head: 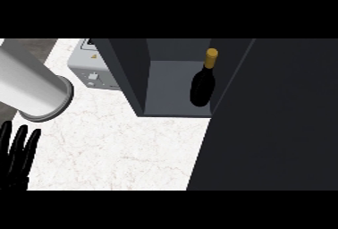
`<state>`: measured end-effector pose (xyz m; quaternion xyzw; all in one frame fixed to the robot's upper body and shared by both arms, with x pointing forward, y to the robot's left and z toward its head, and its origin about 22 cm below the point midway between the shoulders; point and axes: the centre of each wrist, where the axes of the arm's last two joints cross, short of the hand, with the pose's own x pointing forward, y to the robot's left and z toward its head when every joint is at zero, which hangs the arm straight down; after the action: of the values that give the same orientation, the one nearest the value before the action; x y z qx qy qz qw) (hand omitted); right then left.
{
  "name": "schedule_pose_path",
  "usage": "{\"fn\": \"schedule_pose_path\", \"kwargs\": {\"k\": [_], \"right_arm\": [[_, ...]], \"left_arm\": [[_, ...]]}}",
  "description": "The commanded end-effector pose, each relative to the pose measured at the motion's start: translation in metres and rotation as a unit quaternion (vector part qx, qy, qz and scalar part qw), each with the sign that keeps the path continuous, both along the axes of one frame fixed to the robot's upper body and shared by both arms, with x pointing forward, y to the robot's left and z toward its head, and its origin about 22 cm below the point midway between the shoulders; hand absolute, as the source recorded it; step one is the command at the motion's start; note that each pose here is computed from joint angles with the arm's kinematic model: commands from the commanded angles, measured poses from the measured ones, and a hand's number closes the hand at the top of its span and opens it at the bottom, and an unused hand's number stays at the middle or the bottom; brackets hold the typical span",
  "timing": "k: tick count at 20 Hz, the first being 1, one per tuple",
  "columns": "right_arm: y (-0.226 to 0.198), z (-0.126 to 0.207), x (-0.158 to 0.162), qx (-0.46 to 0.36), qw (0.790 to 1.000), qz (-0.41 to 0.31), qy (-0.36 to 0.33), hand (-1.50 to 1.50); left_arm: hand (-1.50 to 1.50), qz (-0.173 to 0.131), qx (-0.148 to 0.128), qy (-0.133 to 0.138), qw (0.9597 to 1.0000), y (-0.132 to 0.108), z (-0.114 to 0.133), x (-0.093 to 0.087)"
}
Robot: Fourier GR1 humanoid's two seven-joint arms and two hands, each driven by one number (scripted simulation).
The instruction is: Pick up the wine, place it into the cabinet and close the cabinet
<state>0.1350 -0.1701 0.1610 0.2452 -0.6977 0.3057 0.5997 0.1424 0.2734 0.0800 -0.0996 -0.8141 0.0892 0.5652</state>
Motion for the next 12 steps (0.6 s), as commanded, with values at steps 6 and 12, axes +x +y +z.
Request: {"fn": "schedule_pose_path", "kwargs": {"k": [6,12], "right_arm": [[0.067,0.025,-0.012,-0.003,0.998,0.007,-0.058,1.5],[0.111,0.021,-0.002,-0.034,0.994,-0.018,-0.101,1.5]], "left_arm": [[-1.5,0.009,0.01,-0.007,0.9999,0.056,0.012,-0.025],[-1.5,-0.004,0.013,-0.009,0.9999,0.077,0.033,-0.035]]}}
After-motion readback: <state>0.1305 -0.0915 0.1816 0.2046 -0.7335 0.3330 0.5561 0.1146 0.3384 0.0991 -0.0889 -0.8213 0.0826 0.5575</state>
